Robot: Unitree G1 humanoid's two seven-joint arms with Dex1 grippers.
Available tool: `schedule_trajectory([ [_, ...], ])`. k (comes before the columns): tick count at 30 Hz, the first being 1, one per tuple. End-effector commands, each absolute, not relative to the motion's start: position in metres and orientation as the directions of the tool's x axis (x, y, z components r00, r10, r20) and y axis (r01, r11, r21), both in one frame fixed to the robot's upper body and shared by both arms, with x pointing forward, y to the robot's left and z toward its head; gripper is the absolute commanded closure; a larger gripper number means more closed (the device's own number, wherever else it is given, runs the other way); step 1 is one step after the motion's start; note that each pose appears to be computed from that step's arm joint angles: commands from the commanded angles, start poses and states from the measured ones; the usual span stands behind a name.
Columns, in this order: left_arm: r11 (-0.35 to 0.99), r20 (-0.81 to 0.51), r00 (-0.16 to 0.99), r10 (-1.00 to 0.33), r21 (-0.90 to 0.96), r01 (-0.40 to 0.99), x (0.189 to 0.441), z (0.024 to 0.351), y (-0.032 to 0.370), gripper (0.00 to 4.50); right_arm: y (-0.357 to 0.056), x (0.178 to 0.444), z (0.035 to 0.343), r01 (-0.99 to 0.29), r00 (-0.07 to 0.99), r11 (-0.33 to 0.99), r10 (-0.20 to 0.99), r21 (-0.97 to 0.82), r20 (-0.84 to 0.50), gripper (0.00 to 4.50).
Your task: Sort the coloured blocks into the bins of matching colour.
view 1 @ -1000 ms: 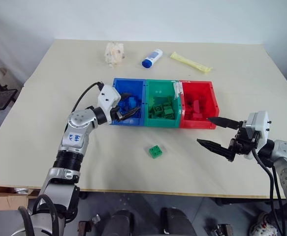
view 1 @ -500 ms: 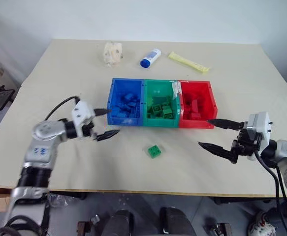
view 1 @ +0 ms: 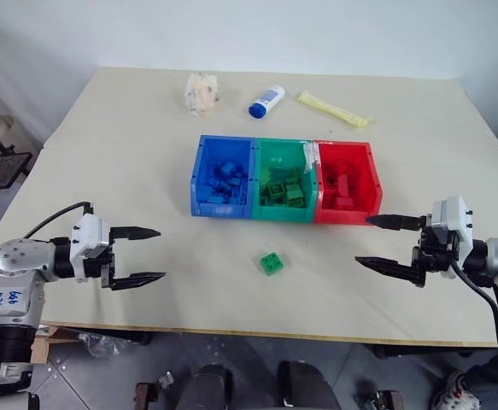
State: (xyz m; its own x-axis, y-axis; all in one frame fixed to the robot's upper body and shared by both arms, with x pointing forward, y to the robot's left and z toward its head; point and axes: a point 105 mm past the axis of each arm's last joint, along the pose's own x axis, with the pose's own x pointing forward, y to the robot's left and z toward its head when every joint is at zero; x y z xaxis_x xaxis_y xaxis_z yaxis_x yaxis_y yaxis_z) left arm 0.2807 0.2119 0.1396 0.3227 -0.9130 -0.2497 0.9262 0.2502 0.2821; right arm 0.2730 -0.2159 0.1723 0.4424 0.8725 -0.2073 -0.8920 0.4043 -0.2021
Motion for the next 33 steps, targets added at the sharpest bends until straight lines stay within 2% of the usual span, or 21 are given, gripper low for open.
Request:
schedule_trajectory([
  [1,0.181,-0.244,0.267,-0.932,0.323,0.929,0.278,0.134,0.175,0.01,-0.215,0.264,0.183,-0.902,0.404,0.358,0.896,-0.241,-0.183,0.00],
  [6,0.135,-0.203,0.218,-0.955,0.357,0.924,0.286,0.111,0.104,0.01,-0.215,0.257,0.182,-0.901,0.405,0.360,0.899,-0.244,-0.169,0.00],
  [13,0.105,-0.211,0.201,-0.957,0.392,0.914,0.302,0.091,0.055,0.01,-0.212,0.239,0.185,-0.909,0.380,0.338,0.913,-0.245,-0.149,0.00],
  [17,0.110,-0.209,0.206,-0.956,0.394,0.913,0.314,0.087,0.036,0.01,-0.214,0.236,0.183,-0.896,0.411,0.368,0.899,-0.248,-0.149,0.00],
  [20,0.082,-0.187,0.164,-0.969,0.383,0.920,0.312,0.088,0.029,0.63,-0.215,0.235,0.182,-0.885,0.435,0.391,0.888,-0.252,-0.147,0.00],
  [26,0.045,-0.218,0.135,-0.967,0.374,0.926,0.314,0.085,0.029,2.52,-0.216,0.233,0.181,-0.872,0.460,0.417,0.877,-0.256,-0.139,0.00],
  [27,0.044,-0.219,0.134,-0.966,0.373,0.927,0.314,0.086,0.030,2.69,-0.216,0.232,0.181,-0.871,0.462,0.419,0.876,-0.256,-0.136,0.00],
  [33,0.044,-0.189,0.122,-0.974,0.370,0.928,0.312,0.094,0.032,2.72,-0.217,0.231,0.182,-0.861,0.477,0.439,0.872,-0.257,-0.111,0.00],
])
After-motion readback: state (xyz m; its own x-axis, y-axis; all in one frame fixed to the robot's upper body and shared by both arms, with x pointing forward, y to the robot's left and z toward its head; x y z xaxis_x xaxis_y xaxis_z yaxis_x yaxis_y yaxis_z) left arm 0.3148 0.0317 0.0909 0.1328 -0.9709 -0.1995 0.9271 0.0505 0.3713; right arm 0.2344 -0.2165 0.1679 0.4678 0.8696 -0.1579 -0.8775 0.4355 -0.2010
